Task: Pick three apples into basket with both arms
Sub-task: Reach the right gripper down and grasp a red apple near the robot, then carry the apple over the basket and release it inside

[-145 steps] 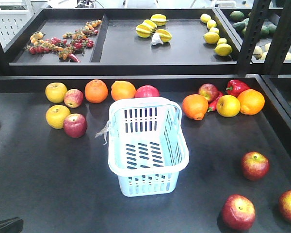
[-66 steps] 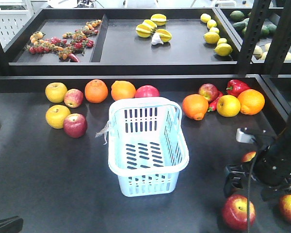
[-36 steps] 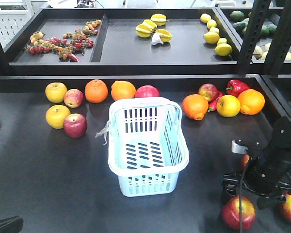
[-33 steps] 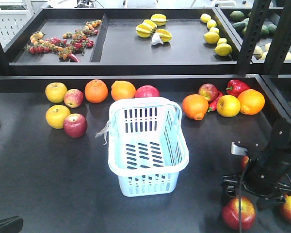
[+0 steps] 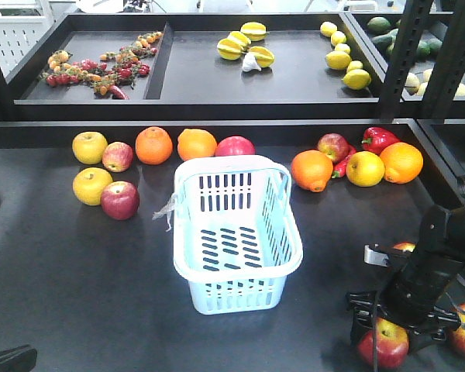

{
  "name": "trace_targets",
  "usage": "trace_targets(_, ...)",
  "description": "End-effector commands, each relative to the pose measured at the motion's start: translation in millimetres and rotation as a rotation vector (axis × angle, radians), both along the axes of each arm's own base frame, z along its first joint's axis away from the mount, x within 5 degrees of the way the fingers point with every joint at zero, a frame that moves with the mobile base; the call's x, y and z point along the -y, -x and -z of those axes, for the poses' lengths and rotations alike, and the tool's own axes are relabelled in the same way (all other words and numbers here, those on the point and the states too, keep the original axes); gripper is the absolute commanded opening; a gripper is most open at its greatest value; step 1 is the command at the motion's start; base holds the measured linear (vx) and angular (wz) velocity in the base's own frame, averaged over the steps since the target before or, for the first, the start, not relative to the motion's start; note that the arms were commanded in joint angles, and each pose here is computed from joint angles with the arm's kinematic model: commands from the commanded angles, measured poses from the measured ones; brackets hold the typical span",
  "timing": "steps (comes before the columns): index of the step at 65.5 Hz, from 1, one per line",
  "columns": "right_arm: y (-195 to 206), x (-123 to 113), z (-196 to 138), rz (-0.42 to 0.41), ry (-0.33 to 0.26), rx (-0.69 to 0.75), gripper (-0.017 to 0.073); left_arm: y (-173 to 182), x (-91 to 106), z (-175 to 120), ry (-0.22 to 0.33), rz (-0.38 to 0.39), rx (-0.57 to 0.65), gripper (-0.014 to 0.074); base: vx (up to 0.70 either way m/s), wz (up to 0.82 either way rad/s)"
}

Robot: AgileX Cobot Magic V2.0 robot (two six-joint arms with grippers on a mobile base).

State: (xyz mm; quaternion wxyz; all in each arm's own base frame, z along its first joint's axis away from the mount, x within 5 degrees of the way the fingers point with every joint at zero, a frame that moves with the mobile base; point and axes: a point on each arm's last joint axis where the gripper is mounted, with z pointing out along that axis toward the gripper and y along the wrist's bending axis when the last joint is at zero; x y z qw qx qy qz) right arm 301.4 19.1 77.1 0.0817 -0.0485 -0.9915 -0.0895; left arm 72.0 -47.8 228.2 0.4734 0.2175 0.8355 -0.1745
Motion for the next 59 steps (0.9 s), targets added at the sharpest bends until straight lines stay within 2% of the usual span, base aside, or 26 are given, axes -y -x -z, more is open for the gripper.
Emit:
trace_targets(1, -5.3, 1.3, -14.4, 0.001, -0.002, 0.044, 0.046, -4.6, 0.5, -11.6, 0.054, -0.032, 0.053, -0.0008, 0.0, 0.0)
trace_targets(11, -3.8, 0.6, -24.5, -0.01, -0.011, 0.051, 0.026, -4.6, 0.5, -11.6, 0.054, -0.032, 0.053, -0.0008, 0.0, 0.0)
trace_targets(22, -1.3, 0.1, -69.8, -0.041, -0.022, 0.174, 0.0059, -4.6, 0.5, -11.6, 0.054, -0.032, 0.053, -0.0008, 0.0, 0.0)
trace_targets(28, 4.6, -1.5, -101.2, -0.063, -0.04, 0.263, -0.0015, -4.6, 0.5, -11.6, 0.054, -0.032, 0.053, -0.0008, 0.0, 0.0)
trace_targets(34, 13.5, -4.3, -137.8, -0.067, -0.069, 0.387, -0.0009, -4.6, 0.5, -11.6, 0.054, -0.032, 0.053, -0.0008, 0.0, 0.0)
trace_targets(40, 22.0, -13.6, -170.8, -0.066, -0.168, 0.53, -0.0008, -4.6, 0.5, -11.6, 0.054, -0.032, 0.053, -0.0008, 0.0, 0.0)
trace_targets(42, 23.5, -18.6, -179.7, -0.059, -0.229, 0.573, -0.0007, -4.6, 0.5, -11.6, 0.054, -0.032, 0.053, -0.0008, 0.0, 0.0)
trace_targets(48, 26.3, -36.3, -198.2, -0.108, -0.408, 0.677, -0.0004, -4.8, 0.4, -11.9, 0.055, -0.034, 0.056, -0.0008, 0.0, 0.0)
trace_targets(50, 26.9, -45.1, -201.4, -0.146, -0.453, 0.704, -0.0004, -4.8, 0.4, -11.9, 0.055, -0.034, 0.056, -0.0008, 0.0, 0.0)
trace_targets(55, 25.3, -68.2, -203.4, -0.187, -0.546, 0.736, -0.0004, -4.8, 0.4, -11.9, 0.055, -0.034, 0.056, -0.0008, 0.0, 0.0)
trace_targets(59, 21.3, -89.5, -202.8, -0.233, -0.574, 0.75, -0.0004, -4.8, 0.4, -11.9, 0.055, -0.034, 0.056, -0.0008, 0.0, 0.0)
